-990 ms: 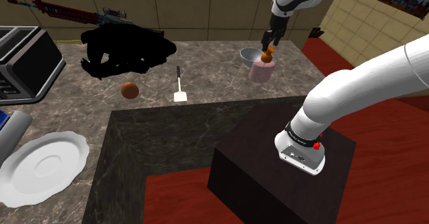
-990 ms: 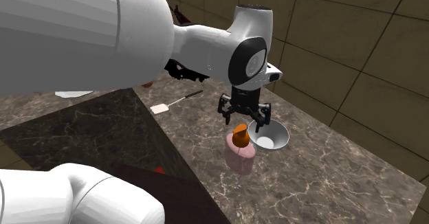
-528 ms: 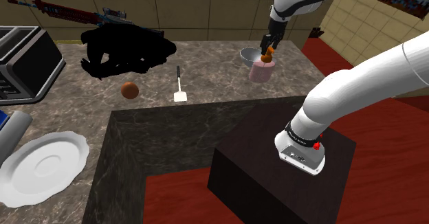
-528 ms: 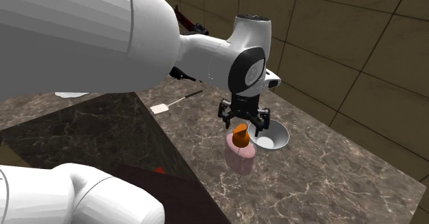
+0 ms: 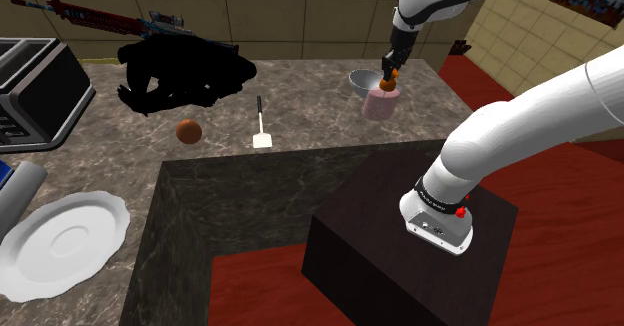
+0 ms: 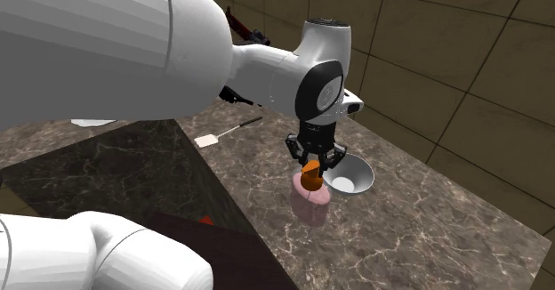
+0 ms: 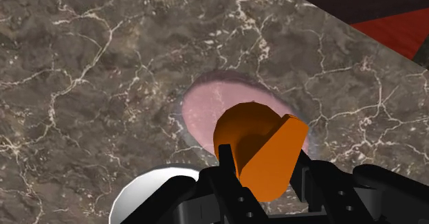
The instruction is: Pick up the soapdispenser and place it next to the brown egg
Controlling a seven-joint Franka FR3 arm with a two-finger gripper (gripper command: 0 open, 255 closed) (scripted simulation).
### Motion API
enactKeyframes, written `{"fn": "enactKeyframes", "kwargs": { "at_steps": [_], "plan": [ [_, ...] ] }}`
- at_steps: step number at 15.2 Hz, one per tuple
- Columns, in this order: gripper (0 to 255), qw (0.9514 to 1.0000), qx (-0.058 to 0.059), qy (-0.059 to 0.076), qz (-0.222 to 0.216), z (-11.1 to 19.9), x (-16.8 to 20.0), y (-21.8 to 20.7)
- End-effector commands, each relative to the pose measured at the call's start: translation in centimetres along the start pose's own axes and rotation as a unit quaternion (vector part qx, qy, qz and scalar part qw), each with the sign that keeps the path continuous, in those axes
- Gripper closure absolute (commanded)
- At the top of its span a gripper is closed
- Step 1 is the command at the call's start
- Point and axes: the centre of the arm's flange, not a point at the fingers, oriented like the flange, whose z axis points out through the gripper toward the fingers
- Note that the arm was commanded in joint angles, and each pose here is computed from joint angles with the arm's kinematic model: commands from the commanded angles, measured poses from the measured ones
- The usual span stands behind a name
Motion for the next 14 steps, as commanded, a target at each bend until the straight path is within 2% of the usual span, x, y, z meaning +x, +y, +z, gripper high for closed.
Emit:
{"fn": "enactKeyframes", "kwargs": {
  "at_steps": [1, 6, 14],
  "plan": [
    [255, 1.0, 0.0, -0.001, 0.0, 0.1, 0.0, 0.0],
    [255, 1.0, 0.0, -0.001, 0.0, 0.1, 0.0, 0.0],
    [255, 1.0, 0.0, -0.001, 0.0, -4.2, -0.1, 0.1]
  ]
}}
